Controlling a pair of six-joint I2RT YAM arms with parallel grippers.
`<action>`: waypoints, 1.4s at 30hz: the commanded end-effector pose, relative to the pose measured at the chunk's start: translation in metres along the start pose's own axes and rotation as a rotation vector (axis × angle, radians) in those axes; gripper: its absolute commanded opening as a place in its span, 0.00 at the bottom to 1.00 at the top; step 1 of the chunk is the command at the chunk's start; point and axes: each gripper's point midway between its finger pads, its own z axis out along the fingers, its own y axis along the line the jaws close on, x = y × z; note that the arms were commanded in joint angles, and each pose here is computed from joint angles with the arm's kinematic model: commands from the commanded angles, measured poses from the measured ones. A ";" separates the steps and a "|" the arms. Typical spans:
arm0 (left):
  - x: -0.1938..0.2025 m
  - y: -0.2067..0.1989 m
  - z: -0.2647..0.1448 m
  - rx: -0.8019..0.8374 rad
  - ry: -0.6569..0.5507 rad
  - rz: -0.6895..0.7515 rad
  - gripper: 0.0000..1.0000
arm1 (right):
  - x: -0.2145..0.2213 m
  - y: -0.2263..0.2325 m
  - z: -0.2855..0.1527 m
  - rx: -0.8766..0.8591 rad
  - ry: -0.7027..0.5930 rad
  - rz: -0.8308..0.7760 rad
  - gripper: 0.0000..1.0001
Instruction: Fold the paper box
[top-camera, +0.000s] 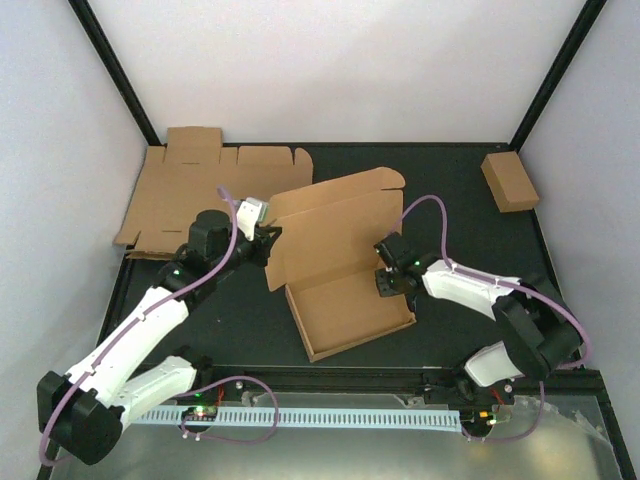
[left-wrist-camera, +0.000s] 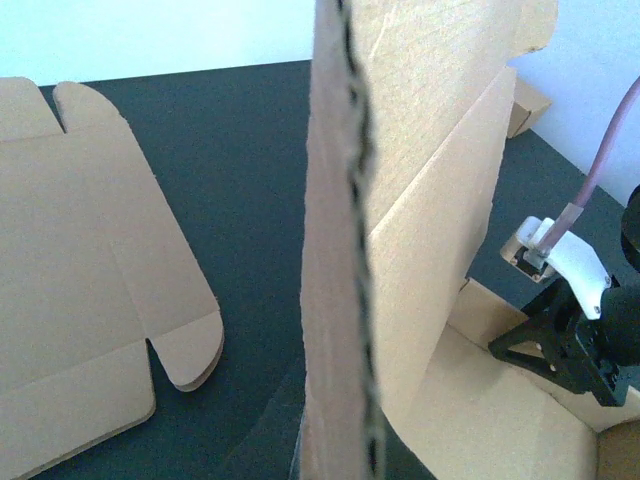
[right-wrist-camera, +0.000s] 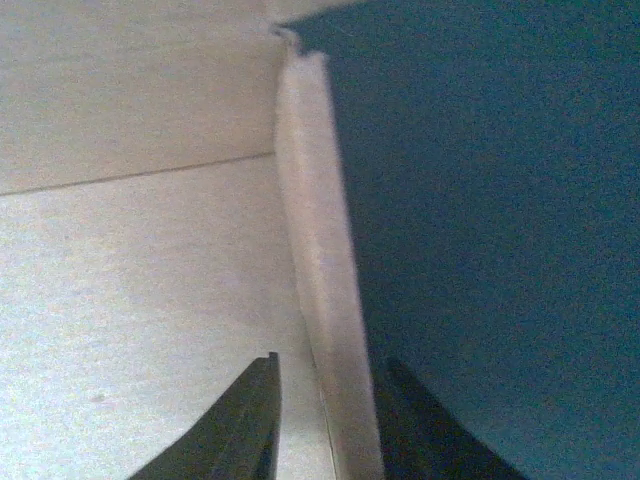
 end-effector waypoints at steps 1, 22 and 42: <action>-0.011 -0.002 -0.005 0.002 -0.051 0.023 0.02 | 0.002 -0.005 -0.003 0.018 -0.013 0.031 0.24; -0.009 0.000 -0.026 -0.021 -0.120 0.012 0.02 | -0.016 -0.009 -0.041 0.036 -0.121 0.109 0.75; 0.036 -0.024 -0.055 0.091 -0.120 -0.253 0.49 | 0.045 -0.040 -0.106 0.003 -0.081 0.552 0.96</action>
